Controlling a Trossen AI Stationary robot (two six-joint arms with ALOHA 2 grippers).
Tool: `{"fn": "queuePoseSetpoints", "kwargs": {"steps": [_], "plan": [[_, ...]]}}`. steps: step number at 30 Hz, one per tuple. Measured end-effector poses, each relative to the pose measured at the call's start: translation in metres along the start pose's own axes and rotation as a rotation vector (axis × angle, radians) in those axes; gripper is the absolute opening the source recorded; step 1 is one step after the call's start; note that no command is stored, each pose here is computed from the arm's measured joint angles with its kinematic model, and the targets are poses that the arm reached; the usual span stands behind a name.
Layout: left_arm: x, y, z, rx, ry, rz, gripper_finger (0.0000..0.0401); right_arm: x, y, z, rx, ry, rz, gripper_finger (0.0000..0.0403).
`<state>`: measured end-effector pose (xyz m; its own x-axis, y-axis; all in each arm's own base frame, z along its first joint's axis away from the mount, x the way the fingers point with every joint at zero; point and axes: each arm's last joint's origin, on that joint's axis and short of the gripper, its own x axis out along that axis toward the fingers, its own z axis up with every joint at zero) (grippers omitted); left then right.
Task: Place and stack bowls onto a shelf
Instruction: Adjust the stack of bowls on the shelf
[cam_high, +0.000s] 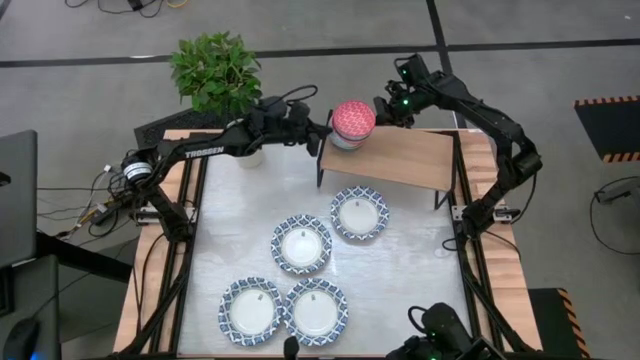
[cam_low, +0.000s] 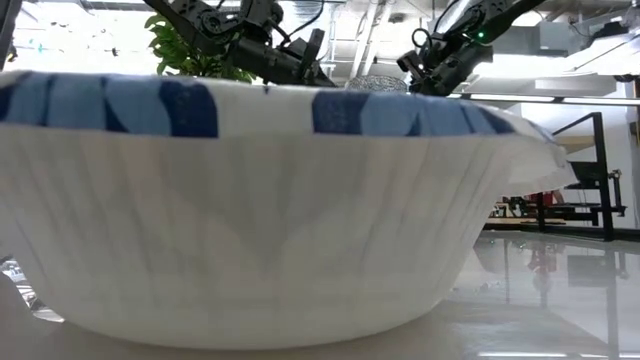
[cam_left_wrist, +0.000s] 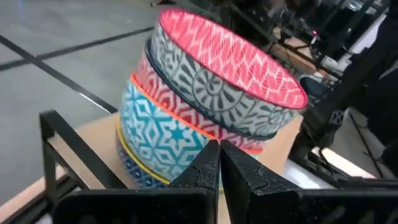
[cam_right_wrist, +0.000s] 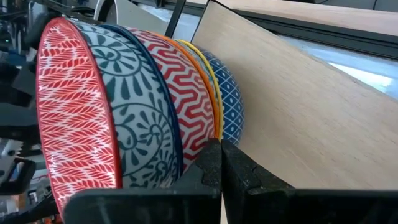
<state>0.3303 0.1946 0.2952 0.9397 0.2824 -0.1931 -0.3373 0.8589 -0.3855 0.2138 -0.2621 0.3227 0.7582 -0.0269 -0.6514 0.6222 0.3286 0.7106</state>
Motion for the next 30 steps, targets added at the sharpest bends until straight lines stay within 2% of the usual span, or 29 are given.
{"fn": "queuePoseSetpoints", "kwargs": {"steps": [6,14,24,30], "plan": [[0.000,-0.001,0.001,0.009,-0.023,0.036,0.0000,0.001,0.000,0.000,0.000,0.003,0.000,0.0017],[0.000,0.000,-0.003,0.023,0.014,0.081,0.0000,0.000,0.000,-0.001,0.002,0.005,-0.001,0.0017],[0.000,0.001,-0.006,0.031,0.037,0.095,0.0000,0.001,0.000,-0.001,-0.002,0.008,-0.001,0.0017],[0.009,0.006,-0.020,0.017,0.105,0.104,0.0000,0.001,0.000,-0.001,-0.003,0.011,0.004,0.0017]]}}
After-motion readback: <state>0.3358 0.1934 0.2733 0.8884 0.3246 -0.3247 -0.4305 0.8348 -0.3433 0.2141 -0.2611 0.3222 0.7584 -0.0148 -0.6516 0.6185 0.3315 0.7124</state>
